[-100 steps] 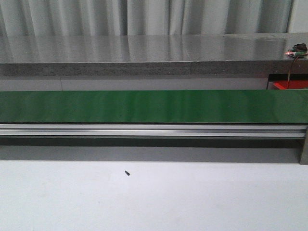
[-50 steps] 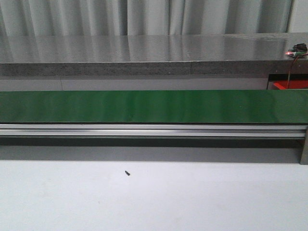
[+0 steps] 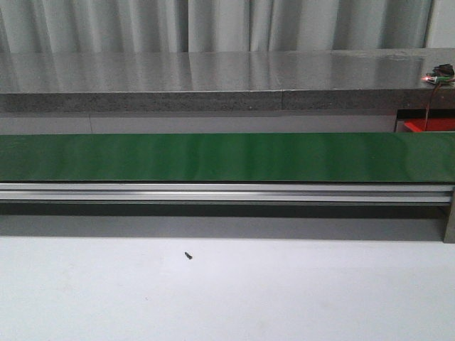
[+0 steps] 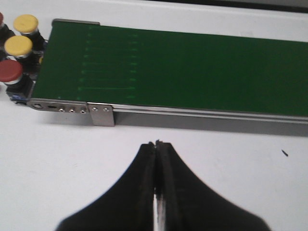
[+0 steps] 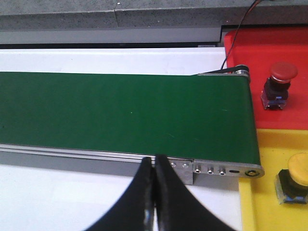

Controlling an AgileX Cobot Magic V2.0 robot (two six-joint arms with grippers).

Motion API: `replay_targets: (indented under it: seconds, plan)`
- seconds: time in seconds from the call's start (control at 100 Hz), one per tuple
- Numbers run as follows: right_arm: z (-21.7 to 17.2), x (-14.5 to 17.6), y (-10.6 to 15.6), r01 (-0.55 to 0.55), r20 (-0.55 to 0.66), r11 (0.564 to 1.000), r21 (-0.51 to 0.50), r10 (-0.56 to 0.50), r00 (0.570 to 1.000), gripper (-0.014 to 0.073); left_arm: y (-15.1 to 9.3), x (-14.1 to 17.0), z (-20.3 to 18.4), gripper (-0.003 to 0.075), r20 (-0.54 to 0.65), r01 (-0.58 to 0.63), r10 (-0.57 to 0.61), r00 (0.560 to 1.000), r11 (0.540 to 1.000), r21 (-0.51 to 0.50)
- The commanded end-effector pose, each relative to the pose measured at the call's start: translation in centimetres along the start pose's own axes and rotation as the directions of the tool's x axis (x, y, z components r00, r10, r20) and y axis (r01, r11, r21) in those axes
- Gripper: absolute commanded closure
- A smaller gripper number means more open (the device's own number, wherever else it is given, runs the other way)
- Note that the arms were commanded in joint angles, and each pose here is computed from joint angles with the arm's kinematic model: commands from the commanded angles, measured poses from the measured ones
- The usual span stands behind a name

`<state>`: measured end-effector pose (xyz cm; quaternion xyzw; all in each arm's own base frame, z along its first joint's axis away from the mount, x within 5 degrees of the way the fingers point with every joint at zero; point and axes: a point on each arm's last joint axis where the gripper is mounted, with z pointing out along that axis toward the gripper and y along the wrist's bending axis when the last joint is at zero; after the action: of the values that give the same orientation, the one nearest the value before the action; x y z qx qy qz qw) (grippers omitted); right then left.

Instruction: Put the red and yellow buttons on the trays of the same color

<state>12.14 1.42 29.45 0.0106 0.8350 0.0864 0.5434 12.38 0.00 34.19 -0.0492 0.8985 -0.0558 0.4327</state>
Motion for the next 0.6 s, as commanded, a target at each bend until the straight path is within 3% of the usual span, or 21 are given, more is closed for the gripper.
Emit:
replay_targets:
  seconds: [0.0,0.24,0.59]
  plan:
    - [-0.4,-1.4,0.1,0.015,0.092,1.0,0.003,-0.015,0.996,0.0662,0.4,-2.4,-0.5,0.074,0.093,0.05,-0.047,0.995,0.998,-0.03]
    - [-0.4,-1.4,0.1,0.015,0.092,1.0,0.003,-0.015,0.996,0.0662,3.2,-5.2,1.7,0.074,0.048,0.145,-0.139,0.989,0.978,-0.152]
    - [-0.4,-1.4,0.1,0.015,0.093,1.0,0.003,-0.015,0.996,0.0662,9.0,-5.8,7.3,0.0739,-0.039,0.247,-0.272,0.961,0.919,-0.308]
